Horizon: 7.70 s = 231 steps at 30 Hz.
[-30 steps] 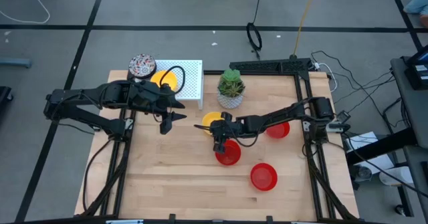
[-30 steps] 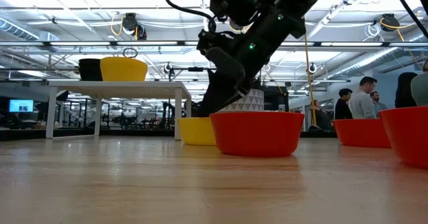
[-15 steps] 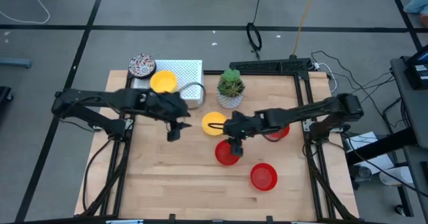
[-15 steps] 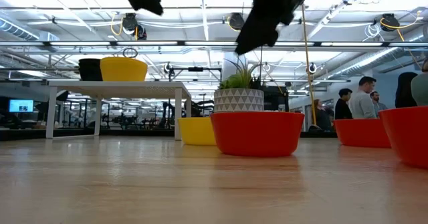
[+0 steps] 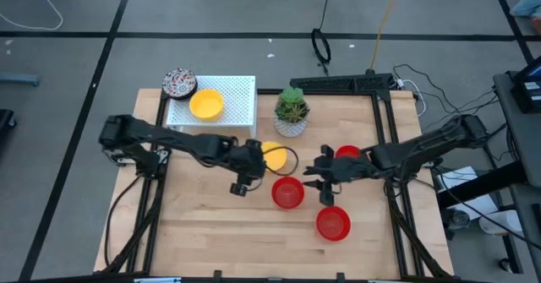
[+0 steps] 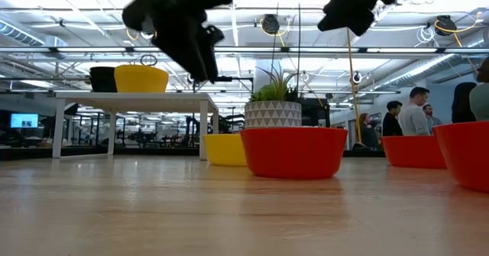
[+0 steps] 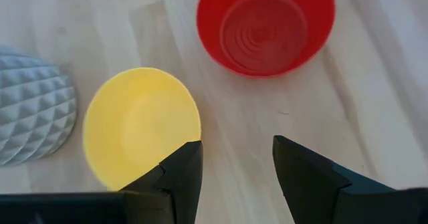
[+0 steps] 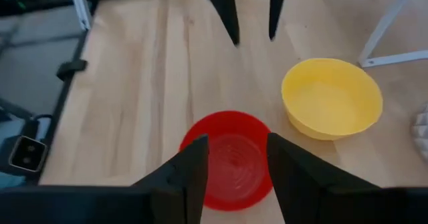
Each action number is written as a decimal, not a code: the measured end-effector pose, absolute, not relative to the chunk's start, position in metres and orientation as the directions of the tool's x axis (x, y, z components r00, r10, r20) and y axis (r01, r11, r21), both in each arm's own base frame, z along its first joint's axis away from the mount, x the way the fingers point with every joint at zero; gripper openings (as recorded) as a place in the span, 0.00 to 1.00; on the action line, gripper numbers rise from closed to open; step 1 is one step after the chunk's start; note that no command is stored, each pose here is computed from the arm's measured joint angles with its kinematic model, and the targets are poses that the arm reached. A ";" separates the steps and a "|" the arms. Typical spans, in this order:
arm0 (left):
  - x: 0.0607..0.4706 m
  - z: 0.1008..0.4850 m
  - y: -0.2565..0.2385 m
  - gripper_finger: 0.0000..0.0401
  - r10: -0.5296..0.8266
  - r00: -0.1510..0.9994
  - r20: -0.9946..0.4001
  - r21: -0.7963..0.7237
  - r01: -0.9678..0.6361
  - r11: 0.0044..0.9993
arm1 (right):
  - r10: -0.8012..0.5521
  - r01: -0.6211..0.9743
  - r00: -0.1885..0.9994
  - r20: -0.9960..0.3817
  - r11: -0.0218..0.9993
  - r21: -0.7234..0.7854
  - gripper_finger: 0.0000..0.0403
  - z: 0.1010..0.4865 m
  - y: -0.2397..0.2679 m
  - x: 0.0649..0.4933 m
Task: Pick & Place Mini bowls
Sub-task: Stack the yellow bowl on top of the yellow bowl on the shelf, then put the red bowl on the shelf
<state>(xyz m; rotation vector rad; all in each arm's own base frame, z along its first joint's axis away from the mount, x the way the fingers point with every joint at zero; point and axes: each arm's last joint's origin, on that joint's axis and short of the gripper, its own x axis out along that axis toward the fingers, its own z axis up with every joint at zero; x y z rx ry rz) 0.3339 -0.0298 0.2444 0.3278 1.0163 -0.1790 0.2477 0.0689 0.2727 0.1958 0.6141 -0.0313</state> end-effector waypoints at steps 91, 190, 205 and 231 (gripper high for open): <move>0.216 0.322 0.075 0.02 0.512 0.247 -0.823 0.372 -0.448 0.813 | 0.080 -0.047 0.966 -0.247 0.989 0.138 0.33 0.256 0.059 0.212; 0.396 0.170 -0.036 0.53 -0.073 0.622 -0.779 -0.161 -0.087 0.983 | -0.092 0.322 0.681 -0.726 0.929 0.184 0.33 0.219 0.048 0.224; 0.402 0.179 -0.057 0.53 -0.110 0.712 -0.694 -0.248 -0.092 0.964 | -0.070 0.270 0.603 -0.794 0.955 0.120 0.33 0.185 0.072 0.239; 0.418 0.129 -0.068 0.34 -0.082 0.711 -0.698 -0.235 -0.119 0.965 | -0.051 0.211 0.591 -0.805 0.973 0.093 0.33 0.178 0.083 0.239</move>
